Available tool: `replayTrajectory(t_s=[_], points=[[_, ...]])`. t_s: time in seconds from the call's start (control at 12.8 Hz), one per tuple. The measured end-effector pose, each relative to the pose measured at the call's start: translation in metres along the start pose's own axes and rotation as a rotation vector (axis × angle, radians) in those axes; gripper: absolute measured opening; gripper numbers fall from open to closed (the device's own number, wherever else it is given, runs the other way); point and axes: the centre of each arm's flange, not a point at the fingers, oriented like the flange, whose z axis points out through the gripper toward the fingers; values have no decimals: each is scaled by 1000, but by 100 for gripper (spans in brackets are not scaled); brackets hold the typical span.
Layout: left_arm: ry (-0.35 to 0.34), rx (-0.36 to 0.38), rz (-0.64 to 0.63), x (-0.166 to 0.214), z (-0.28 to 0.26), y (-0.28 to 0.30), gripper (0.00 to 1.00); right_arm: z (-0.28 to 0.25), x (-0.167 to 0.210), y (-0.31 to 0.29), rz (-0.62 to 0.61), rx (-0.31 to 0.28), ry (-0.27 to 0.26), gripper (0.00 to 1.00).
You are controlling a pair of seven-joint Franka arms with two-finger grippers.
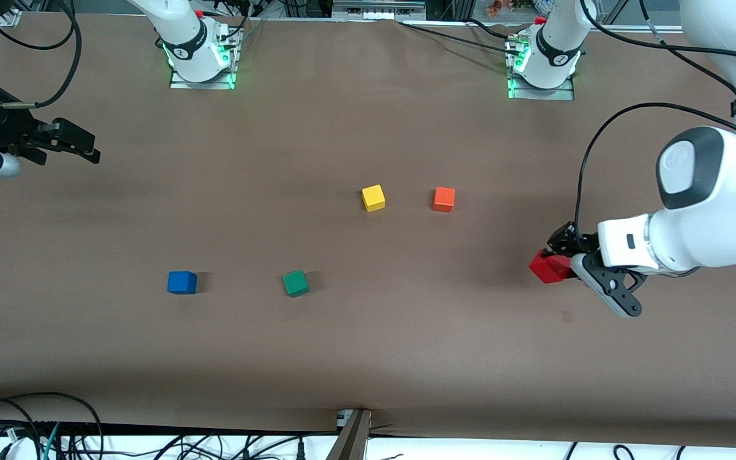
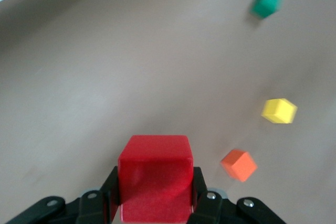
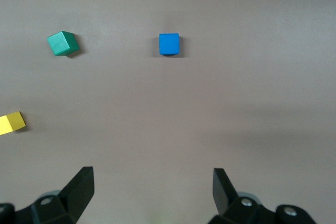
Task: Pass red block to right arm, stack on blue
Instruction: 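Lift the red cube with the left gripper toward the table middle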
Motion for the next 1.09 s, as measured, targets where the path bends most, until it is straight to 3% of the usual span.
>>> replayTrajectory(t_s=[0.23, 0.62, 0.86, 1.09], points=[[178, -188, 109, 5, 15, -3, 56, 0, 0, 0, 0, 0, 0, 100], [473, -417, 339, 25, 73, 14, 56, 0, 3, -1, -2, 1, 15, 100], [633, -464, 454, 50, 112, 39, 56, 15, 17, -11, -21, -1, 28, 100], [770, -430, 561, 75, 150, 68, 56, 24, 20, -21, -44, -3, 14, 100]])
